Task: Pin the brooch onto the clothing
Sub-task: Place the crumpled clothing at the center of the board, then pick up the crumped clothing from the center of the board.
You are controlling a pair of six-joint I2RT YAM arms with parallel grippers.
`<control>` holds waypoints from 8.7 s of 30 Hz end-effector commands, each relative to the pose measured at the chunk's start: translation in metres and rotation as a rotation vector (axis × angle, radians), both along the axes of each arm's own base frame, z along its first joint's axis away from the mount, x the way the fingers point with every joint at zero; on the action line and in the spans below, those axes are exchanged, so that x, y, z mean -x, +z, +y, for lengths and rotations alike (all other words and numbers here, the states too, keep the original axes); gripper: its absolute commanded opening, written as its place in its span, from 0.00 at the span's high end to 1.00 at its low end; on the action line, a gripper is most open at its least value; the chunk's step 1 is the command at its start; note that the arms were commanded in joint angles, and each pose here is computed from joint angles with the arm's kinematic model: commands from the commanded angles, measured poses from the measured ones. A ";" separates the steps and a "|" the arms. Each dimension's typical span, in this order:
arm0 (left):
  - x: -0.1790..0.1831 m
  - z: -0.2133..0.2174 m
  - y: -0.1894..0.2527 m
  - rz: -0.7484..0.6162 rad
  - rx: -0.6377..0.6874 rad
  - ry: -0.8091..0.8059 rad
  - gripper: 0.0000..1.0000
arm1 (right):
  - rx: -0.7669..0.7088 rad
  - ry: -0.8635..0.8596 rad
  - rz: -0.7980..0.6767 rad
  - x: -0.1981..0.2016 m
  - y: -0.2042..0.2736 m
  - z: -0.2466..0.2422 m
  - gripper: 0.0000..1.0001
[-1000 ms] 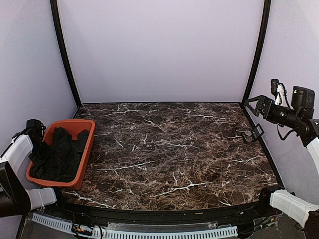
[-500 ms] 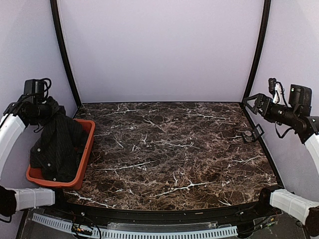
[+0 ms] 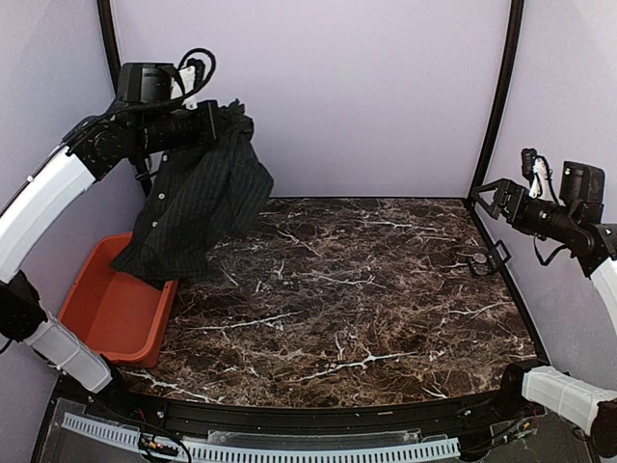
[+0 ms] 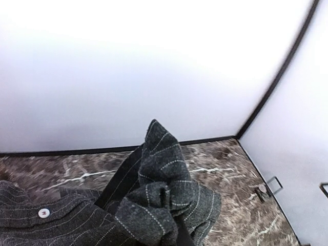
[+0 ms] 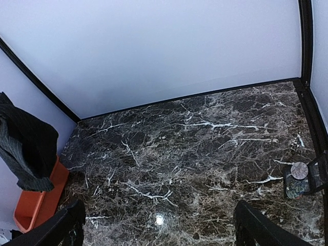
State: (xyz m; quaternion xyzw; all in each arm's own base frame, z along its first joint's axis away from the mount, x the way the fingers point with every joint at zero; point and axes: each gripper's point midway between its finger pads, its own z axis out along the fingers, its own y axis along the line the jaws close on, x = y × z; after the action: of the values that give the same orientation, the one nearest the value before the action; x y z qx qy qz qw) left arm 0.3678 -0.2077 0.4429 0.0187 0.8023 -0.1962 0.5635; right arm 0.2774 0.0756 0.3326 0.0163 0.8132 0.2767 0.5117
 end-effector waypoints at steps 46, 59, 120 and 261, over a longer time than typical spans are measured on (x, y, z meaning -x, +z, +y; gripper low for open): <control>0.151 -0.126 -0.274 0.272 -0.364 -0.812 0.01 | 0.761 0.823 0.176 0.111 -0.237 0.209 0.16; 0.144 -0.090 -0.368 0.554 -0.518 -0.579 0.01 | 0.925 0.797 0.231 0.107 -0.285 0.211 0.15; 0.095 -0.054 -0.213 0.277 -0.272 -0.407 0.99 | 1.120 0.782 0.056 0.092 -0.309 0.262 0.14; 0.035 -0.052 -0.023 -0.138 -0.348 -0.314 0.99 | 0.541 0.253 -0.181 -0.050 -0.014 0.200 1.00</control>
State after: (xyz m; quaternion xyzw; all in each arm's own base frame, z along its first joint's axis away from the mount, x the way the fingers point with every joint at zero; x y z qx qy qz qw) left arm 0.3237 -0.2660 0.3363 0.2479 0.8172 -0.0879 0.5129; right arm 0.2808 0.3241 0.2162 -0.2940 0.8527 0.1318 0.4111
